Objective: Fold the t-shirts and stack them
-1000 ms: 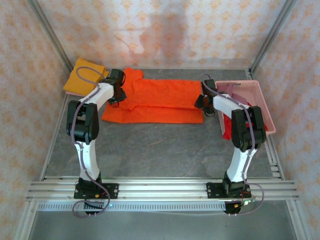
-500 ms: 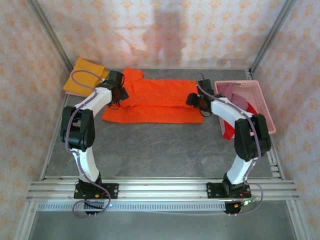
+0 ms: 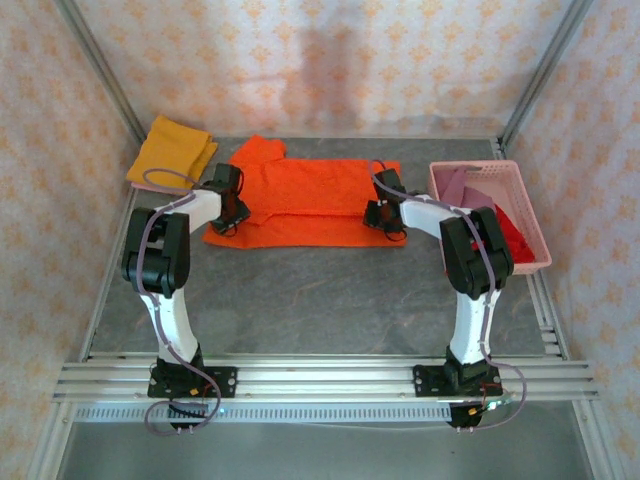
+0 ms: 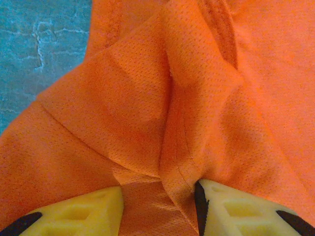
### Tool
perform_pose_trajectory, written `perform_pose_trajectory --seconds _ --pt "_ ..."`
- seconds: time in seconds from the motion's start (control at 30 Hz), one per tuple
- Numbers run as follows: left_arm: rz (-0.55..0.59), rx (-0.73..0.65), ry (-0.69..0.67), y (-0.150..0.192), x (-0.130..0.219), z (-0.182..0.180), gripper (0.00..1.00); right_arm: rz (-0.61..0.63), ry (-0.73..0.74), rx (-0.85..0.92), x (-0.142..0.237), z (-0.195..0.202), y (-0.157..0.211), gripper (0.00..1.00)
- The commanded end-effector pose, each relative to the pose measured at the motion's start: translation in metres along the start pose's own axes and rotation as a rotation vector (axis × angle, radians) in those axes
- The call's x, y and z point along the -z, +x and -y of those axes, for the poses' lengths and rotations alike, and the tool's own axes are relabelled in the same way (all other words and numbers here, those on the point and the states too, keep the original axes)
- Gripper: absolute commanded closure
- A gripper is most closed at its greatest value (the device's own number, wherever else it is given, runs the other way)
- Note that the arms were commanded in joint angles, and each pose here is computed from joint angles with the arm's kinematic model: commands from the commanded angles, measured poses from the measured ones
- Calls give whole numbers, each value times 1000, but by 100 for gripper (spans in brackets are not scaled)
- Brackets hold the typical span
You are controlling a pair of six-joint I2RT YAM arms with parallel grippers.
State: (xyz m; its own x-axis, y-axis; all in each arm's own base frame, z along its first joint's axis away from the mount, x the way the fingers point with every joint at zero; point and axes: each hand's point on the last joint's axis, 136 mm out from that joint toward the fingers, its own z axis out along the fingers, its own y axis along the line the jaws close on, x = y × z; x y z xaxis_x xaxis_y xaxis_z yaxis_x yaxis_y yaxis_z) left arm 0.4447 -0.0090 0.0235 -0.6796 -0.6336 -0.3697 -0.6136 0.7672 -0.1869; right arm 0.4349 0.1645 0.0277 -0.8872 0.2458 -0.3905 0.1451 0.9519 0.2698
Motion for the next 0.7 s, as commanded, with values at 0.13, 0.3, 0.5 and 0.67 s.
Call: perform_pose_trajectory --seconds 0.13,0.3,0.5,0.67 --pt "-77 17 28 33 -8 -15 55 -74 68 -34 6 33 45 68" --pt "-113 51 69 66 8 -34 49 -94 78 -64 24 52 75 68" --pt "-98 30 87 76 31 -46 33 -75 73 -61 48 61 90 68" --pt "0 -16 50 46 58 -46 30 -11 38 -30 68 49 69 65"
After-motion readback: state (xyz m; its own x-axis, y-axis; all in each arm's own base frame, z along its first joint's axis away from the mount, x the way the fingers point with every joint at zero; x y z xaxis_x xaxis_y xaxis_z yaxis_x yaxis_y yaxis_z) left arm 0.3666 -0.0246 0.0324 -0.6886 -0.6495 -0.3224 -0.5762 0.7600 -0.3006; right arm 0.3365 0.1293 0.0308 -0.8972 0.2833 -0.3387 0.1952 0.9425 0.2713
